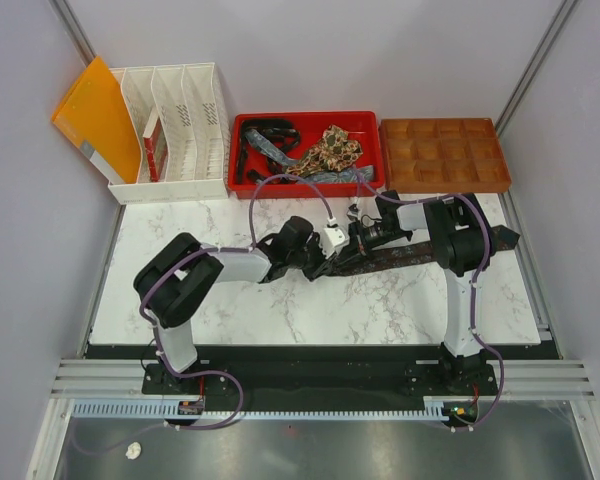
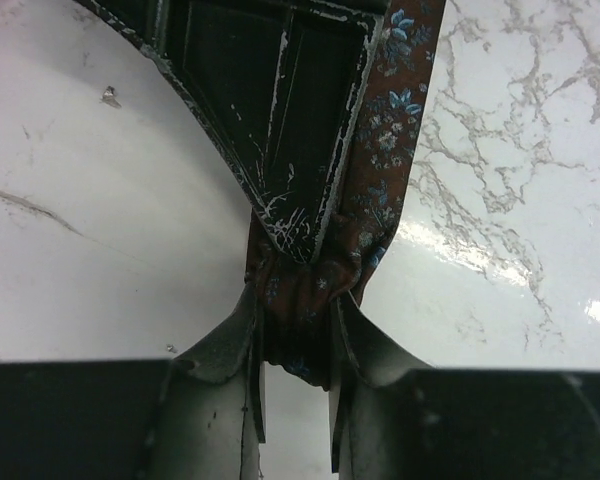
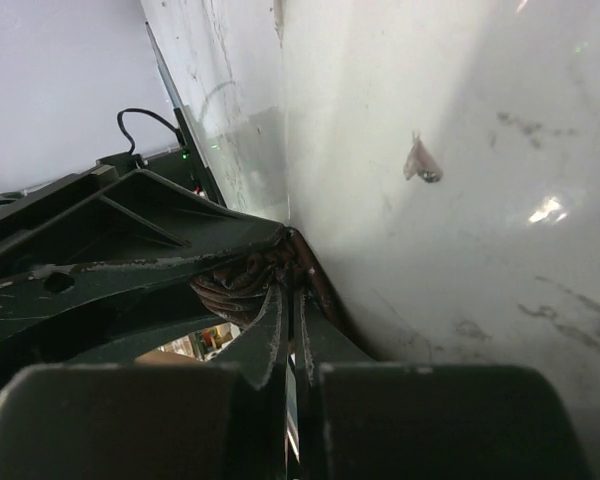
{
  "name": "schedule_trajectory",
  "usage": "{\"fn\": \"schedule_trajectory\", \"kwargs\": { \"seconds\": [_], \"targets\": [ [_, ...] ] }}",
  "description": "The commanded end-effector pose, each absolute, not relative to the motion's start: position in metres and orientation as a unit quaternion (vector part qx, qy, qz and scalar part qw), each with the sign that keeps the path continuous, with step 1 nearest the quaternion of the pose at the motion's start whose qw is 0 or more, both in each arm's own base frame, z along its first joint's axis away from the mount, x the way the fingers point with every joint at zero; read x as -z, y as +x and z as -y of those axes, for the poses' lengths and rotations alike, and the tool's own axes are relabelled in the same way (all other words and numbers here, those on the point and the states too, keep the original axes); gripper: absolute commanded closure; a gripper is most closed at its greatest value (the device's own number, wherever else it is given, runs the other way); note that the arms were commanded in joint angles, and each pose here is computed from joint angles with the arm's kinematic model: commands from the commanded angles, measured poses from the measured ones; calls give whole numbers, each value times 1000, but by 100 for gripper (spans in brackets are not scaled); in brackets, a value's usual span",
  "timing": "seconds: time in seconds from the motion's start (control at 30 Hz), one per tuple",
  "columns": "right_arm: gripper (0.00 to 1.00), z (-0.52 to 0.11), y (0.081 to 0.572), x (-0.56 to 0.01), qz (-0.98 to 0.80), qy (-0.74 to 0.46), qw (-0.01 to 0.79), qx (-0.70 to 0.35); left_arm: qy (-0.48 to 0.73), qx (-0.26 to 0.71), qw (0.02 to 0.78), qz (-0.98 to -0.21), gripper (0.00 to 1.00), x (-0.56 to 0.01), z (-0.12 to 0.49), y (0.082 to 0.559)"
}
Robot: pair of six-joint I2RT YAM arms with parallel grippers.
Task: Roll the ties
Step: Roll the tie at the center of the board.
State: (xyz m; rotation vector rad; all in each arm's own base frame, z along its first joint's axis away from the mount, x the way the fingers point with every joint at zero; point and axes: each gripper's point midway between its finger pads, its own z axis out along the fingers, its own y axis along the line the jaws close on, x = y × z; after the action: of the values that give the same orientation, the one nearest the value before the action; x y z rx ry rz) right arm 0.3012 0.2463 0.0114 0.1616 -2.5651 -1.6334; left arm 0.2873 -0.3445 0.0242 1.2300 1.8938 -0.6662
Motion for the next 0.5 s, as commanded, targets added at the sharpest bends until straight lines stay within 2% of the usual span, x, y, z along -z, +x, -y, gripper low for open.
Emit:
{"fn": "schedule_trajectory", "kwargs": {
  "seconds": [0.0, 0.2, 0.3, 0.4, 0.47],
  "targets": [
    [90, -238, 299, 37, 885, 51, 39, 461, 533, 217, 325, -751, 84, -17, 337, 285],
    [67, -241, 320, 13, 879, 35, 9, 476, 584, 185, 245, -751, 89, -18, 328, 276],
    [57, -237, 328, 2, 879, 28, -6, 476, 604, 156, 232, -746, 90, -17, 328, 285],
    [52, -232, 331, -6, 879, 13, -11, 477, 630, 126, 198, -741, 91, -7, 315, 285],
    [52, -229, 333, -12, 877, 2, -11, 480, 653, 97, 179, -729, 92, 1, 301, 286]
  ]
}}
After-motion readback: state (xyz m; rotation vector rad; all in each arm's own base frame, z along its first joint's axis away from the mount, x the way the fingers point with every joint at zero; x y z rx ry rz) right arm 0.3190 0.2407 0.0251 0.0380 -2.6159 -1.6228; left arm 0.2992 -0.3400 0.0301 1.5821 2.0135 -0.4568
